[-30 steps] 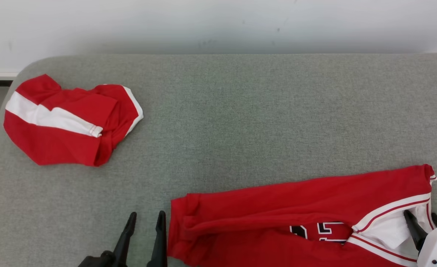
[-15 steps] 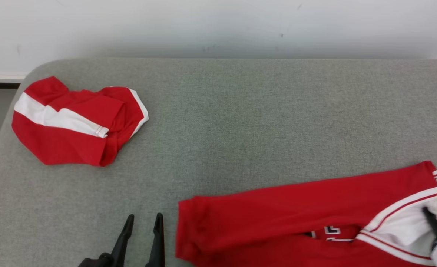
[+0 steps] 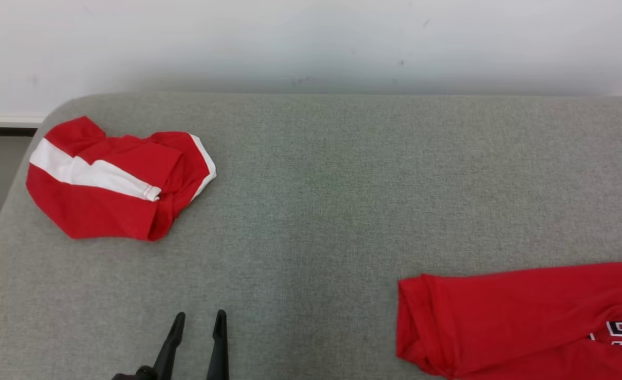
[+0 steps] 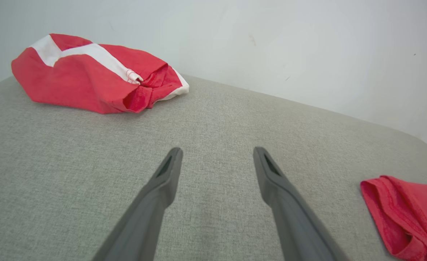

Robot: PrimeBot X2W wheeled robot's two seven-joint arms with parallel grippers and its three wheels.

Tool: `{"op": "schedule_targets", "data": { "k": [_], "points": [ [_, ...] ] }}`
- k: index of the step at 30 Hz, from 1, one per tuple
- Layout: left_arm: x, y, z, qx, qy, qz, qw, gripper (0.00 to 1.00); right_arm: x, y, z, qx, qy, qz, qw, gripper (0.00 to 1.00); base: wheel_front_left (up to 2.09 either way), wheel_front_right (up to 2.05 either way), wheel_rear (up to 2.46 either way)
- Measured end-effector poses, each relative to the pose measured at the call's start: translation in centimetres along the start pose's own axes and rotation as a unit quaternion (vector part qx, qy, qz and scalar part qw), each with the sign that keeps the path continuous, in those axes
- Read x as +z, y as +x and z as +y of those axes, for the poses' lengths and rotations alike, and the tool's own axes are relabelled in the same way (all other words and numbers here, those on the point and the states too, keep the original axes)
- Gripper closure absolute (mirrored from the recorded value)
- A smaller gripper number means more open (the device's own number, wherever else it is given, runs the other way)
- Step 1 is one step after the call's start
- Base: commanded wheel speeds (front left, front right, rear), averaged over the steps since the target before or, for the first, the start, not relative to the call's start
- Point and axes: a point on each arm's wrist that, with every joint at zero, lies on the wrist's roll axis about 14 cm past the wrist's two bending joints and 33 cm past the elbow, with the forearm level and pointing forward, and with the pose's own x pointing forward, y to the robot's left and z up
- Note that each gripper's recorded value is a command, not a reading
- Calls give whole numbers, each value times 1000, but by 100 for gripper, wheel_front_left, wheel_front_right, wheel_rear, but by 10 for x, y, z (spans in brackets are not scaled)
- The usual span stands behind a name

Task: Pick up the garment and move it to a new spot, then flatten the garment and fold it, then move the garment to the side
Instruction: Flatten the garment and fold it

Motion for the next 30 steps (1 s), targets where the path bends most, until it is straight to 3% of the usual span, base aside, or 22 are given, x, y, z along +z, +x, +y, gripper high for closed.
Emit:
{"op": "schedule_targets", "data": {
  "k": [5, 12, 20, 30],
  "points": [
    [3, -4, 0, 1, 0, -4, 1000, 0, 21, -11, 6, 13, -19, -16, 1000, 100, 0, 0, 0],
    [5, -11, -2, 0, 1, -7, 1000, 0, 28, -30, 73, 108, -72, -31, 991, 100, 0, 0, 0],
    [6, -17, -1, 1, 13, -10, 1000, 0, -29, -64, 175, 249, -100, 16, 963, 100, 0, 0, 0],
    [11, -22, 0, 3, 16, -19, 1000, 0, -102, -89, 256, 338, -78, 70, 935, 100, 0, 0, 0]
  ]
}}
